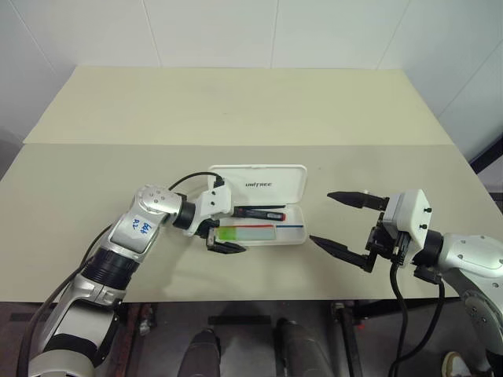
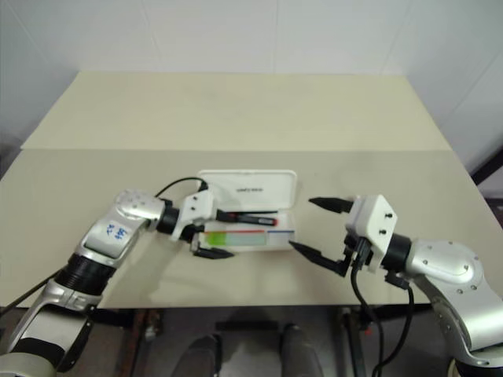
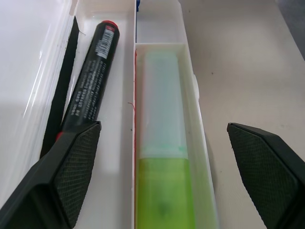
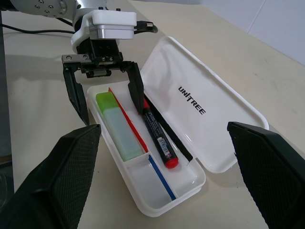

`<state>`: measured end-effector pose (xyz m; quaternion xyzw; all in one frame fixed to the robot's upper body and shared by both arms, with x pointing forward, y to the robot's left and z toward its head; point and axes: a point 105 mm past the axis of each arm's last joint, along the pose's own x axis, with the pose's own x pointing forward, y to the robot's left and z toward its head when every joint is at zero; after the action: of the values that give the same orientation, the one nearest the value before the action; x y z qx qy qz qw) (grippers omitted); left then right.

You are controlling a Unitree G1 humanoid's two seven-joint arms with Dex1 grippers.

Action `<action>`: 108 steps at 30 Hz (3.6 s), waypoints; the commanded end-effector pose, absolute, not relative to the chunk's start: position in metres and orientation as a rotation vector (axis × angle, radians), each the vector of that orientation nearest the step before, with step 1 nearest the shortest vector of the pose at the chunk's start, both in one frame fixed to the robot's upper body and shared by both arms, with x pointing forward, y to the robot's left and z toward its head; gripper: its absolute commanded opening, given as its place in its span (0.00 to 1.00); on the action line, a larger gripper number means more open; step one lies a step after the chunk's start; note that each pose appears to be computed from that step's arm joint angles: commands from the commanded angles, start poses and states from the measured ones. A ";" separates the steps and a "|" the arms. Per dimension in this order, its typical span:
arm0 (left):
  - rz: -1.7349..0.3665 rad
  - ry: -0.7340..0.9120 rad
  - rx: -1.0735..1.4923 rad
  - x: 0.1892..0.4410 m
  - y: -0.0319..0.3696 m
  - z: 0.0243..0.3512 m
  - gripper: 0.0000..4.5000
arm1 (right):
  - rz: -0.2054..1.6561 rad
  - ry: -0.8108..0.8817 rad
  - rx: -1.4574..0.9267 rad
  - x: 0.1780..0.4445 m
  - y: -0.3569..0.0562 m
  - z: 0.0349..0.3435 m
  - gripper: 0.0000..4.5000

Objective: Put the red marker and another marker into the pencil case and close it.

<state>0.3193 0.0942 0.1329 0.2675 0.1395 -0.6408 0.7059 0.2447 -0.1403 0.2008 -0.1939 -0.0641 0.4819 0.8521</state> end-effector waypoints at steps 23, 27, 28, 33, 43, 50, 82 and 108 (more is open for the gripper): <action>-1.469 -0.051 0.303 0.272 0.138 0.230 0.99 | 0.786 0.044 -0.335 0.326 -0.232 0.174 1.00; -1.451 -0.068 0.330 0.269 0.140 0.238 0.99 | 0.814 0.105 -0.362 0.340 -0.245 0.159 1.00; -1.435 -0.080 0.349 0.271 0.140 0.240 0.99 | 0.814 0.116 -0.359 0.343 -0.248 0.157 1.00; -1.363 -0.136 0.400 0.277 0.145 0.247 0.99 | 0.807 0.178 -0.379 0.359 -0.262 0.146 1.00; -1.328 -0.141 0.403 0.275 0.147 0.245 0.99 | 0.747 0.189 -0.375 0.385 -0.271 0.145 1.00; -1.324 -0.149 0.410 0.275 0.147 0.248 0.99 | 0.727 0.258 -0.377 0.388 -0.274 0.128 1.00; -1.359 -0.119 0.450 0.280 0.151 0.230 1.00 | 1.273 0.000 -0.495 0.329 -0.153 0.173 0.07; -1.357 -0.128 0.436 0.279 0.144 0.222 1.00 | 1.436 0.107 -0.498 0.319 -0.100 0.133 0.07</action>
<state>0.2829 0.1457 0.2131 0.1804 -0.0381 -0.6245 0.7589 0.3198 -0.1039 0.1248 -0.2127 0.0652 0.6420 0.7337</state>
